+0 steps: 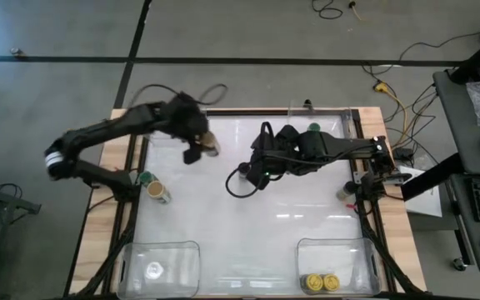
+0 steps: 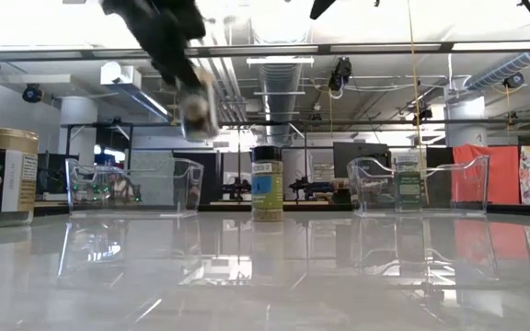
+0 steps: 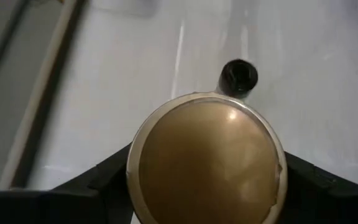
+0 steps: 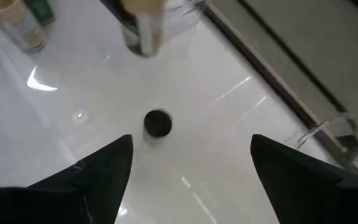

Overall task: Sort spices by type
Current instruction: Put the right brown seasoning bottle into the top left transparent bin

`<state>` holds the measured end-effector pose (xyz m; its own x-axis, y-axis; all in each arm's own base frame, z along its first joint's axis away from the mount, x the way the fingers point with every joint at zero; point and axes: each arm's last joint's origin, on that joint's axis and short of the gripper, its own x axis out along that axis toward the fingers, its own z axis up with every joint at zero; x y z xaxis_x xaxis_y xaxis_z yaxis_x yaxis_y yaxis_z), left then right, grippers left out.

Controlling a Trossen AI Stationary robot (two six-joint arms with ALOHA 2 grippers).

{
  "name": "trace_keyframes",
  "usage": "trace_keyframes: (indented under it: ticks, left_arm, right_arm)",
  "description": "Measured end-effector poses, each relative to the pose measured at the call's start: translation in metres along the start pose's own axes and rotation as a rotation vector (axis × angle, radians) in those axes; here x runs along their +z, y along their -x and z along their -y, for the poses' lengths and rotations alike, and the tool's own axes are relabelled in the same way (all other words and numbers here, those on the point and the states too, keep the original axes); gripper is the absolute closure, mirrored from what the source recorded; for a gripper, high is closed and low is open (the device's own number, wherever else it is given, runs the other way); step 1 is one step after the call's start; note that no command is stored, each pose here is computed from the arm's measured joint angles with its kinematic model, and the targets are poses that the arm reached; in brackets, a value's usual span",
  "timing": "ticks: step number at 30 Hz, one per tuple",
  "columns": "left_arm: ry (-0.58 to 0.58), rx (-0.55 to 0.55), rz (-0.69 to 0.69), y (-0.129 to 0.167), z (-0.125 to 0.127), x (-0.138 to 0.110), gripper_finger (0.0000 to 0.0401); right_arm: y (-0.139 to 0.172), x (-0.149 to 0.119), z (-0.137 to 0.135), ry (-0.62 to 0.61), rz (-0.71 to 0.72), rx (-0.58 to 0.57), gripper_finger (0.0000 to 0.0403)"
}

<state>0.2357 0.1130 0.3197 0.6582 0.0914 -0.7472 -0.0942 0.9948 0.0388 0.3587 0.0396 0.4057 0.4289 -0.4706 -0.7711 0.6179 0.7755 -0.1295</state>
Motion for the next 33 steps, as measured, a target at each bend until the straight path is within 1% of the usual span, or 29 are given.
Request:
trace_keyframes:
  ticks: [3,6,8,12,15,17,19,20,25,29,33]
  left_arm:
    - [-0.019,0.084,0.014,0.032,-0.001,-0.009,0.0143]
    - [-0.022,0.176,-0.011,0.051,-0.012,-0.023,0.0143]
    - [0.002,0.219,-0.035,0.057,-0.023,-0.034,0.0143]
    - [0.034,0.304,-0.056,0.056,-0.048,-0.054,0.0143]
    - [0.042,0.331,-0.086,0.04,-0.066,-0.065,0.0143]
    - [0.024,0.304,-0.157,0.025,-0.072,-0.074,0.0143]
    - [0.012,0.316,-0.229,0.013,-0.078,-0.078,0.0143]
    - [0.008,0.322,-0.241,0.008,-0.082,-0.078,0.0143]
    - [0.007,0.294,-0.252,-0.014,-0.094,-0.079,0.0143]
    - [0.026,0.242,-0.294,-0.035,-0.102,-0.086,0.0143]
    - [0.034,0.181,-0.266,-0.051,-0.108,-0.088,0.0143]
  right_arm:
    - [0.0,0.001,0.001,-0.004,0.034,-0.034,0.0103]
    - [-0.001,0.005,0.0,-0.016,0.06,-0.025,0.0113]
    - [-0.001,0.006,-0.001,-0.027,0.074,-0.015,0.0119]
    - [0.0,0.008,-0.002,-0.043,0.086,-0.004,0.0129]
    - [0.0,0.008,-0.003,-0.056,0.086,0.007,0.0137]
    - [0.0,0.008,-0.003,-0.068,0.086,0.011,0.0141]
    - [0.001,0.007,-0.004,-0.084,0.085,0.015,0.0144]
    - [0.002,0.006,-0.005,-0.087,0.086,0.018,0.0146]
    - [0.007,0.001,-0.012,-0.093,0.086,0.038,0.0154]
    - [0.01,-0.002,-0.016,-0.105,0.086,0.05,0.0159]
    - [0.013,-0.005,-0.02,-0.098,0.087,0.06,0.0163]
